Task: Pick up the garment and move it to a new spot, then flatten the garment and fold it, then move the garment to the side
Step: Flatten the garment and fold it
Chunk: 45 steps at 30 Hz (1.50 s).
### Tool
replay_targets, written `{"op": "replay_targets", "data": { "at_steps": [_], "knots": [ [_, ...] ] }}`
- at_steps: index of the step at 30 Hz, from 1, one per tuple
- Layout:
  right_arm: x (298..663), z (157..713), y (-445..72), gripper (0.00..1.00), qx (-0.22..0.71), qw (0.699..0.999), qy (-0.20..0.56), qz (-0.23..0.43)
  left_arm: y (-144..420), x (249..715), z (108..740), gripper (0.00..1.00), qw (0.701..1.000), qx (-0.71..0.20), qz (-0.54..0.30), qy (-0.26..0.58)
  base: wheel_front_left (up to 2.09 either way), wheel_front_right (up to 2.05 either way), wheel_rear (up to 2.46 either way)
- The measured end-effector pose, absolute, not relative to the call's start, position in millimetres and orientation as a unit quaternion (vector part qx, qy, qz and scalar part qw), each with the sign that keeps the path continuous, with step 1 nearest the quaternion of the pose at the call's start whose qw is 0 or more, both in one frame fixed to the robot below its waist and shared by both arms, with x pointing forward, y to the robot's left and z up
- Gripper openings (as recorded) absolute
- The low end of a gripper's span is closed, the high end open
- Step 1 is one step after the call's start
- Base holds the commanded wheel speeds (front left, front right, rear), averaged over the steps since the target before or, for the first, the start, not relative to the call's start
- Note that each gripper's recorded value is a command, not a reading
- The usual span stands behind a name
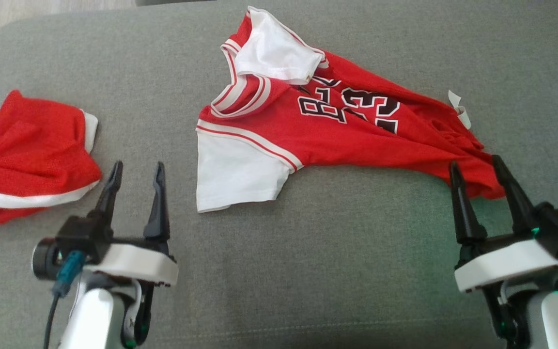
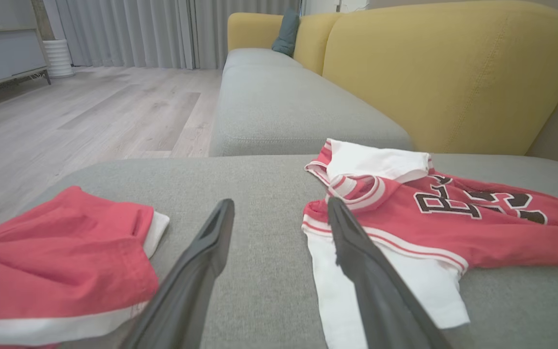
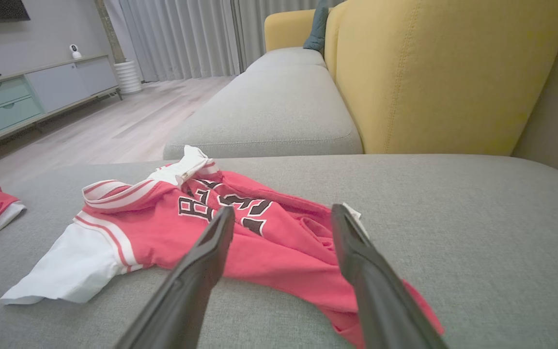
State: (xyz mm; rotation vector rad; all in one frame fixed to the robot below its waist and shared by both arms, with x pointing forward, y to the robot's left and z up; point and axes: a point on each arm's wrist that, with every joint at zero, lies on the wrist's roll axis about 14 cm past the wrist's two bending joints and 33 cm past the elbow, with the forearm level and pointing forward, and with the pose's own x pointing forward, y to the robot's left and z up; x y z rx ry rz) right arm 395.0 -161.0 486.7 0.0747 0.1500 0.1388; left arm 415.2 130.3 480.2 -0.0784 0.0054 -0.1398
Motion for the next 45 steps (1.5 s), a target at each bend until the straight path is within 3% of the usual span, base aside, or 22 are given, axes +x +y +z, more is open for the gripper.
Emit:
{"op": "replay_targets", "data": {
  "at_steps": [25, 41, 45],
  "knots": [
    [389, 481, -157, 1.0, 0.049, 0.993, 0.081, 0.068, 119, 405, 475, 1.0, 0.995, -0.035, -0.089, 0.021, 0.0, 0.0, 0.0],
    [389, 449, -165, 1.0, 0.054, 0.989, 0.127, 0.052, 74, 397, 374, 1.0, 0.955, -0.062, -0.167, 0.239, 0.0, 0.0, 0.0],
    [389, 445, -168, 1.0, 0.053, 0.989, 0.133, 0.046, 68, 401, 369, 1.0, 0.948, -0.069, -0.174, 0.257, 0.0, 0.0, 0.0]
  ]
}}
